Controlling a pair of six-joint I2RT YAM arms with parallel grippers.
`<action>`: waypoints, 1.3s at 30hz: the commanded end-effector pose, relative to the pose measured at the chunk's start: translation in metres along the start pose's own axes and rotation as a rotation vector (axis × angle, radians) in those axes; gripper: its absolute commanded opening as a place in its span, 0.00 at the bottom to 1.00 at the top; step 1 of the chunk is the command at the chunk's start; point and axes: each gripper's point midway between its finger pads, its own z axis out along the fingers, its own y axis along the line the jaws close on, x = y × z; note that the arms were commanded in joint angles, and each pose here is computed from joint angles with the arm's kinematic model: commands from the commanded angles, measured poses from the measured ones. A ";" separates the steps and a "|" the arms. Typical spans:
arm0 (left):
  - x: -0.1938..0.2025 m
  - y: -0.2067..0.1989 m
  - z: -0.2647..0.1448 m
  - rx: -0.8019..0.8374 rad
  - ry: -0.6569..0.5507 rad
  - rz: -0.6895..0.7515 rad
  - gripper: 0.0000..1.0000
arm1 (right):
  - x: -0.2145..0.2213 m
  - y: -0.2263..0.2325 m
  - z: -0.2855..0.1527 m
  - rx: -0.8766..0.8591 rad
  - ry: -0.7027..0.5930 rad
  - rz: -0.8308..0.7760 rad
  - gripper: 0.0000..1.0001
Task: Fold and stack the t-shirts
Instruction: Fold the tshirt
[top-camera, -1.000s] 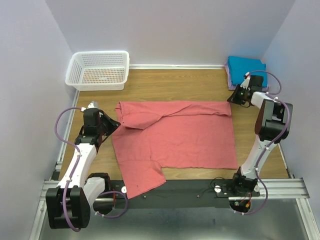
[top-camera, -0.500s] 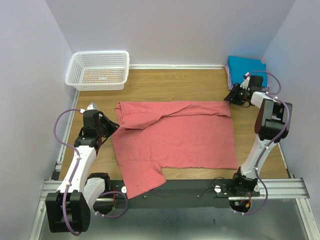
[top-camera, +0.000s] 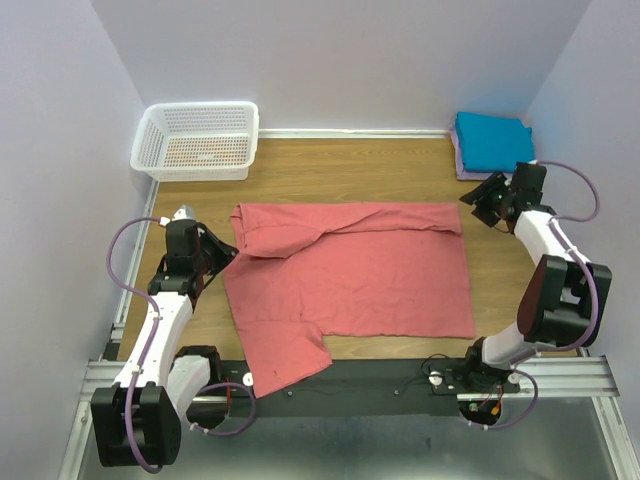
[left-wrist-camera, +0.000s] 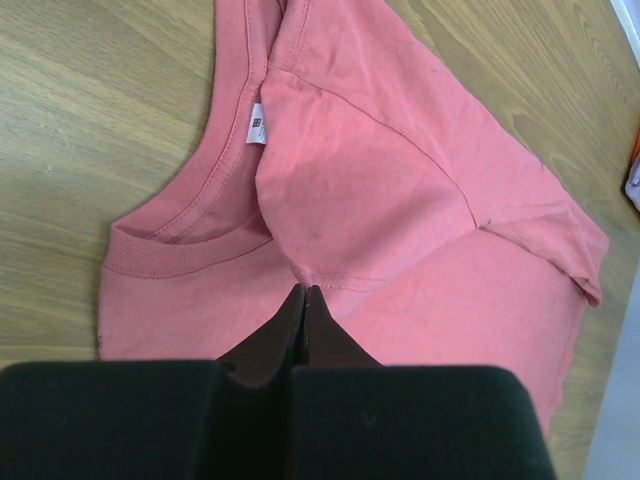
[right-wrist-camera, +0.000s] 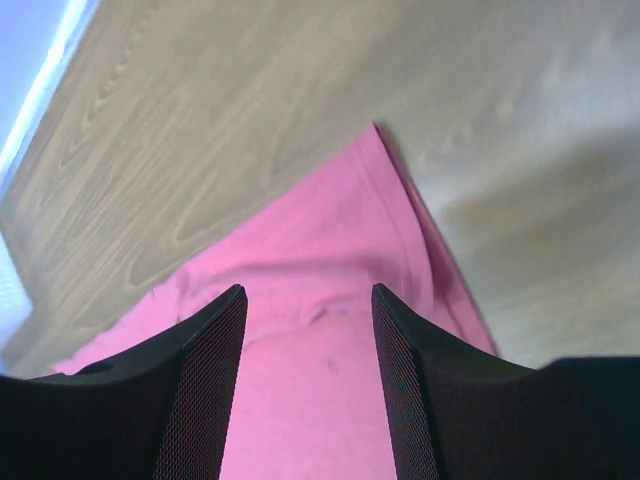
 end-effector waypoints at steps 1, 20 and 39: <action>-0.011 -0.011 -0.005 0.028 -0.037 0.032 0.00 | 0.037 -0.025 0.000 0.108 0.065 0.265 0.60; -0.029 -0.027 -0.020 0.037 -0.063 0.048 0.00 | 0.092 -0.054 0.030 0.174 0.152 0.530 0.55; -0.031 -0.026 -0.036 0.006 -0.064 0.063 0.00 | 0.089 -0.061 0.033 0.180 0.128 0.457 0.38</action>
